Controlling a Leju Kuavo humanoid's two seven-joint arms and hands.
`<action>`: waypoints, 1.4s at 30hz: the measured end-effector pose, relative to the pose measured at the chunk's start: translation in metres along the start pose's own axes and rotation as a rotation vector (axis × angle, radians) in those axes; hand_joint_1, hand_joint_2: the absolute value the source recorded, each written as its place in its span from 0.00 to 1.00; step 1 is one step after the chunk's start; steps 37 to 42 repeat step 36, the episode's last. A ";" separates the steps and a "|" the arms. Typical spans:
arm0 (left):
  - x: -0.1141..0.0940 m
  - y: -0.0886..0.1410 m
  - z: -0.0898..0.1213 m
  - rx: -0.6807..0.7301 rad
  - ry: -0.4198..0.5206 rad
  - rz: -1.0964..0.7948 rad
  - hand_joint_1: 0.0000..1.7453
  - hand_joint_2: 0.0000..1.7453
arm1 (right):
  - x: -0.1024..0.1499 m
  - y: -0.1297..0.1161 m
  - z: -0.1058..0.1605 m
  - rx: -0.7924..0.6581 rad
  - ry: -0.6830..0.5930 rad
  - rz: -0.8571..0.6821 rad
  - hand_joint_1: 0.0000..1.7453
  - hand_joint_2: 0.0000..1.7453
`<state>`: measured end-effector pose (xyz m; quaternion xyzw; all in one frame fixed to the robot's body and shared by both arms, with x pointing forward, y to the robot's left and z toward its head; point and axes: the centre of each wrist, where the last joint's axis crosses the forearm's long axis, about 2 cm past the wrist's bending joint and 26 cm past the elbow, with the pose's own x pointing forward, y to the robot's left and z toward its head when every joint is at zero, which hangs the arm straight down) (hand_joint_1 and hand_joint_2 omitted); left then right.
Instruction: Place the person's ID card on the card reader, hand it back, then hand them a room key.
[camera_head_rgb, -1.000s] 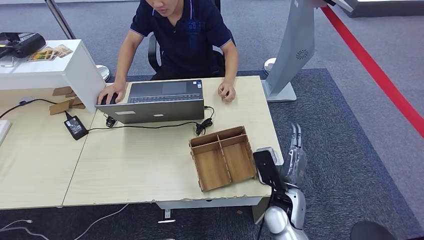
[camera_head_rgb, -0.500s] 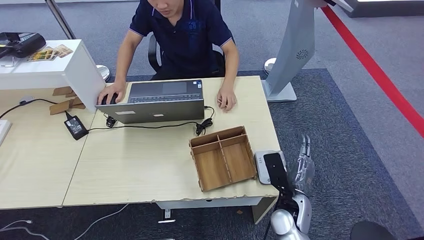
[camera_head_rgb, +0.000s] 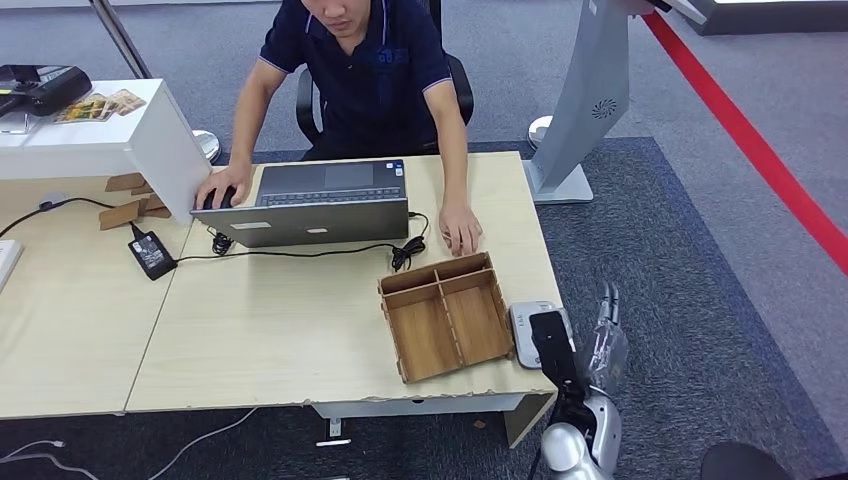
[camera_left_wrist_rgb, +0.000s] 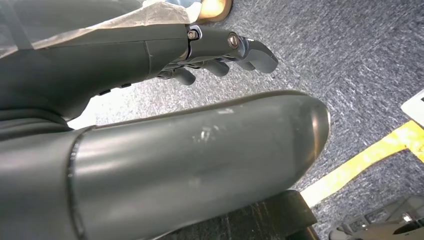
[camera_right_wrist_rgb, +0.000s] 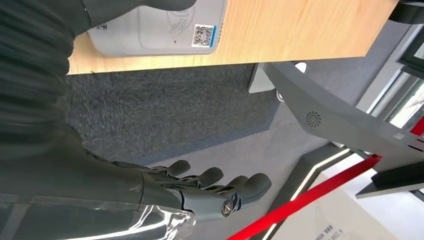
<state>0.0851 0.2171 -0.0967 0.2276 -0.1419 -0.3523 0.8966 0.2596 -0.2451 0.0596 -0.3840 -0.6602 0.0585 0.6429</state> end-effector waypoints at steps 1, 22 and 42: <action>0.000 0.000 0.000 0.000 0.000 0.000 0.00 0.00 | 0.000 0.001 0.001 0.001 0.006 -0.007 0.00 1.00; 0.000 0.000 0.000 0.002 -0.010 -0.007 0.00 0.00 | 0.021 0.017 0.005 0.023 -0.029 -0.114 0.00 1.00; 0.000 0.000 0.000 0.003 -0.019 -0.010 0.00 0.00 | 0.041 0.028 0.006 0.052 -0.070 -0.160 0.00 1.00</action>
